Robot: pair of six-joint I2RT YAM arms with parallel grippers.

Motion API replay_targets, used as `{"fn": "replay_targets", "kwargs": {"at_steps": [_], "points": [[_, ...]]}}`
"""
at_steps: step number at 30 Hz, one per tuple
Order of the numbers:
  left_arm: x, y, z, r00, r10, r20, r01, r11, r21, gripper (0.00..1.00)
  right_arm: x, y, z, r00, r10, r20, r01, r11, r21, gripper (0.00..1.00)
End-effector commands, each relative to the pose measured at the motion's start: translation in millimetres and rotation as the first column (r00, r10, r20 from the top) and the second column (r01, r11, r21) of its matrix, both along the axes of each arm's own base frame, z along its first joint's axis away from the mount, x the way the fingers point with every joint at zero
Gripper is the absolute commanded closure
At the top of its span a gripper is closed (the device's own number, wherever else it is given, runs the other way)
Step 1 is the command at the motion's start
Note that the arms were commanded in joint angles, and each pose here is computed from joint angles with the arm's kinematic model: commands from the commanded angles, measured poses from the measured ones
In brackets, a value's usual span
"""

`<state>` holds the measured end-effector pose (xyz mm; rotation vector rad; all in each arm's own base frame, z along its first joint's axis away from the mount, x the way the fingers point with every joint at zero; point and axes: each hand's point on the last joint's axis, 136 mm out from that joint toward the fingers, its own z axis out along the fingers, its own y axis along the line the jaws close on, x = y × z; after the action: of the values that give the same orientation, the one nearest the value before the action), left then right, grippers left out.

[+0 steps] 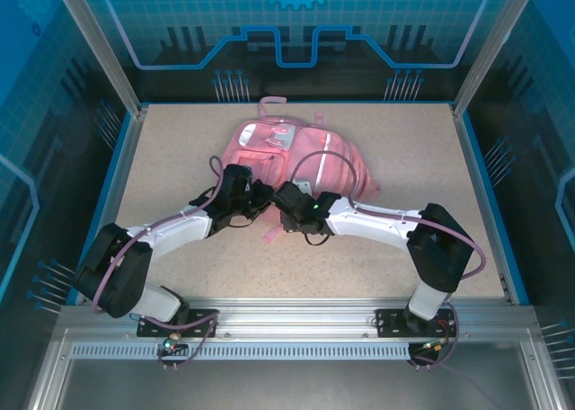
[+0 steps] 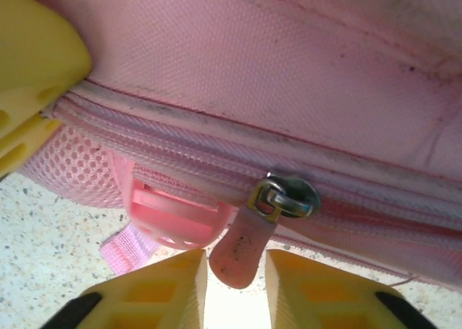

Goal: Pack books, pencil case, and school supplies into a backpack

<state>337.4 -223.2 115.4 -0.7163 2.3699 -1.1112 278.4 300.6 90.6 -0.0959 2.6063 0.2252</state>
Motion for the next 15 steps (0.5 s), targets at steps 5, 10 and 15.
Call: {"fn": "replay_targets", "kwargs": {"at_steps": [5,10,15], "points": [[6,-13,26,0.995,-0.057,0.087,0.059,0.998,-0.018,0.99,16,-20,18,0.995,-0.071,0.07,0.076,0.995,-0.069,0.94],[4,-10,25,0.994,-0.058,0.089,0.057,0.998,0.007,1.0,9,-41,19,0.994,-0.086,0.066,0.092,0.99,-0.105,1.0],[4,-5,20,0.995,-0.047,0.084,0.045,0.998,0.033,1.0,-2,-78,14,0.992,-0.121,0.046,0.126,0.982,-0.14,1.0]]}}
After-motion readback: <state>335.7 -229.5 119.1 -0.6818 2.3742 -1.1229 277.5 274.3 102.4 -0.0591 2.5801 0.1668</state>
